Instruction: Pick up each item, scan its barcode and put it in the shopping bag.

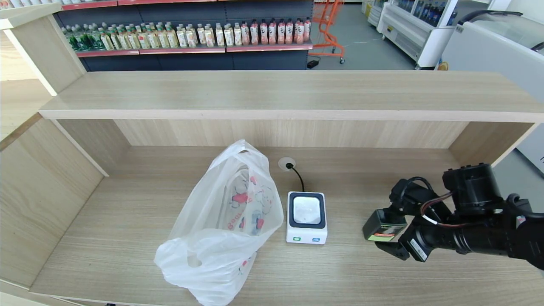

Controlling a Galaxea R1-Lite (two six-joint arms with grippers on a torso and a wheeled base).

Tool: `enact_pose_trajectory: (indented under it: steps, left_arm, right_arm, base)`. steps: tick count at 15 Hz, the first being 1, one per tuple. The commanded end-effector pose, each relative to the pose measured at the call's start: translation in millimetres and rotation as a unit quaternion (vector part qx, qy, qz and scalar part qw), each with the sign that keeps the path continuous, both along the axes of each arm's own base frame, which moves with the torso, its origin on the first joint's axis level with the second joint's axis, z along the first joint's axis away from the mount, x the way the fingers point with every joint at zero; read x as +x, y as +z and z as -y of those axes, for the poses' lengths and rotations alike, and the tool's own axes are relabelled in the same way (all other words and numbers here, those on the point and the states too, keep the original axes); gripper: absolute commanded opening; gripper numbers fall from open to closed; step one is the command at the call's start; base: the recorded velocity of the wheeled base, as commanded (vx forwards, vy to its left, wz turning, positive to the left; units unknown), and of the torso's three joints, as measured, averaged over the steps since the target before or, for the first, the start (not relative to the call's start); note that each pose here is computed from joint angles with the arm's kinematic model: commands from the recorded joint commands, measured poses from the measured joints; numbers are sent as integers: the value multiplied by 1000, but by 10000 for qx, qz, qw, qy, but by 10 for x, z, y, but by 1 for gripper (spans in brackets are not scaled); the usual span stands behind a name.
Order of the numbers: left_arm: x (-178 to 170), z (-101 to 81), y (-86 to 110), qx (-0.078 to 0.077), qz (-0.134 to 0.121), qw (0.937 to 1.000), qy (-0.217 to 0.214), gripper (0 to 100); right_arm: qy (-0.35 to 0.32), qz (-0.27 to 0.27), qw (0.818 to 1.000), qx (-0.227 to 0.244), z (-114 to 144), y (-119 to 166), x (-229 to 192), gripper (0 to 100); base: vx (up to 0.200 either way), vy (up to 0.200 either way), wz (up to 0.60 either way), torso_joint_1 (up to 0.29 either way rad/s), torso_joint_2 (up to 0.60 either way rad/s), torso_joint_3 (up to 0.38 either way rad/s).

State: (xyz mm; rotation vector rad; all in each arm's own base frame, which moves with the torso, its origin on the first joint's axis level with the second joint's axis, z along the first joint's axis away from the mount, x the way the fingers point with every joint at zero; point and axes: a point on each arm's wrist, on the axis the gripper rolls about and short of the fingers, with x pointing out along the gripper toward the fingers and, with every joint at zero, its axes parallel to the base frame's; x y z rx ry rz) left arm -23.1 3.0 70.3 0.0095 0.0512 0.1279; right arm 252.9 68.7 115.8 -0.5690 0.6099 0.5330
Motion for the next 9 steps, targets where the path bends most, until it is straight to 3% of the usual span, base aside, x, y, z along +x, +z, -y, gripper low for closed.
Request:
enact_pose_trajectory:
  steps: [1, 6, 7, 9]
  left_arm:
    - [0, 0, 0, 0, 1, 10000, 4, 100]
    - [0, 0, 0, 0, 1, 10000, 4, 100]
    - [0, 0, 0, 0, 1, 10000, 4, 100]
    - [0, 0, 0, 0, 1, 10000, 4, 100]
  right_arm:
    - [85, -83, 9999, -31, -57, -94, 55, 100]
    - [212, 75, 9997, -12, -155, -213, 181, 100]
    - [212, 112, 9997, -1, -161, -229, 202, 0]
    - [228, 83, 9997, 9, -187, -278, 226, 0]
  base:
    - [0, 0, 0, 0, 0, 0]
    - [0, 0, 0, 0, 0, 0]
    - [0, 0, 0, 0, 0, 0]
    - [0, 0, 0, 0, 0, 0]
